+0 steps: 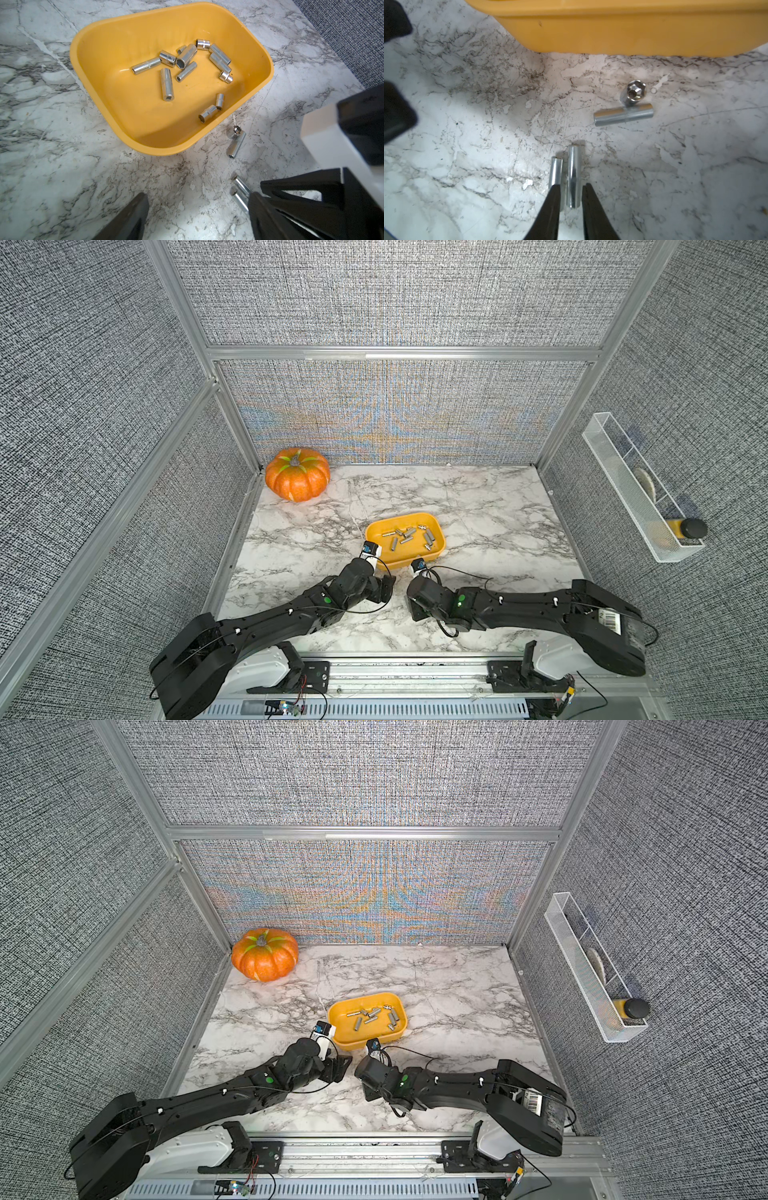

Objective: Put the socket on the desktop into the storage box
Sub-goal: Pick up the socket head from the center of the board, then place the socket head in the storage box.

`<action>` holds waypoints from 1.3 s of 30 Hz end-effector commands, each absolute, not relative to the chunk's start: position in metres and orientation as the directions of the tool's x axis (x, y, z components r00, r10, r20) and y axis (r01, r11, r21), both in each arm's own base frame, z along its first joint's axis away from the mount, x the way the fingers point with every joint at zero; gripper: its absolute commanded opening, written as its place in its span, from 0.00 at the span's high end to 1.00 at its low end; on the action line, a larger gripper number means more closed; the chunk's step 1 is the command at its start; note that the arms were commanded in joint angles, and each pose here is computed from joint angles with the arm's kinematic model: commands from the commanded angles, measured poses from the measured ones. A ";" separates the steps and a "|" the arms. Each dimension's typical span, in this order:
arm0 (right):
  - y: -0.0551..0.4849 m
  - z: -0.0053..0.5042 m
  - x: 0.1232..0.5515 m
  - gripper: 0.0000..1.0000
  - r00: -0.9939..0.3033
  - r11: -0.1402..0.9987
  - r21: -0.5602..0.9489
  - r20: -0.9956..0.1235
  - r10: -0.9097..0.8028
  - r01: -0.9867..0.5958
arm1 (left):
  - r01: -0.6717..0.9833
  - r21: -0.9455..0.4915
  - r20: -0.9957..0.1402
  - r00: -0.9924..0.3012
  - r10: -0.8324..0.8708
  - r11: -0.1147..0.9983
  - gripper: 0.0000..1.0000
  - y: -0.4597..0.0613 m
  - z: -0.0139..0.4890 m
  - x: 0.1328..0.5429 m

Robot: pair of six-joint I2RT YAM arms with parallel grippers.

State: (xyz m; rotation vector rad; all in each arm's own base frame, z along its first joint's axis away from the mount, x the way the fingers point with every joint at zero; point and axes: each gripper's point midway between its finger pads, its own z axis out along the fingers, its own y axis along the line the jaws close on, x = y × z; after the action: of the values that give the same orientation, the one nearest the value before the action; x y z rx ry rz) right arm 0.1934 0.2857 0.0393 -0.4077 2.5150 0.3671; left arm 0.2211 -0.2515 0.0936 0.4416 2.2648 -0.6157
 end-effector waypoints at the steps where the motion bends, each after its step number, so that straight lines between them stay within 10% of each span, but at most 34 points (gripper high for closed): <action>1: 0.285 0.037 0.197 0.75 -0.797 0.922 0.159 -0.568 -0.207 -0.352 | 0.483 -0.294 -0.743 -0.659 0.121 0.825 0.20 -0.253 0.098 0.223; 25: 0.269 0.021 0.200 0.87 -0.810 0.947 0.060 -0.537 -0.235 -0.314 | 0.476 -0.286 -0.742 -0.660 0.122 0.832 0.20 -0.251 0.097 0.224; 39: 0.222 0.161 0.254 0.97 -0.600 0.958 0.103 -0.796 -0.082 -0.267 | 0.431 -0.277 -0.772 -0.631 0.067 0.859 0.21 -0.238 0.109 0.230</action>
State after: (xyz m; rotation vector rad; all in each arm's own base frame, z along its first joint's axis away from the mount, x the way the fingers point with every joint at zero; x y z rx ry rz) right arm 0.2358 0.2198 0.1305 -0.2195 2.3222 0.2221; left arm 0.2269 -0.2417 0.1055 0.3857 2.2253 -0.5799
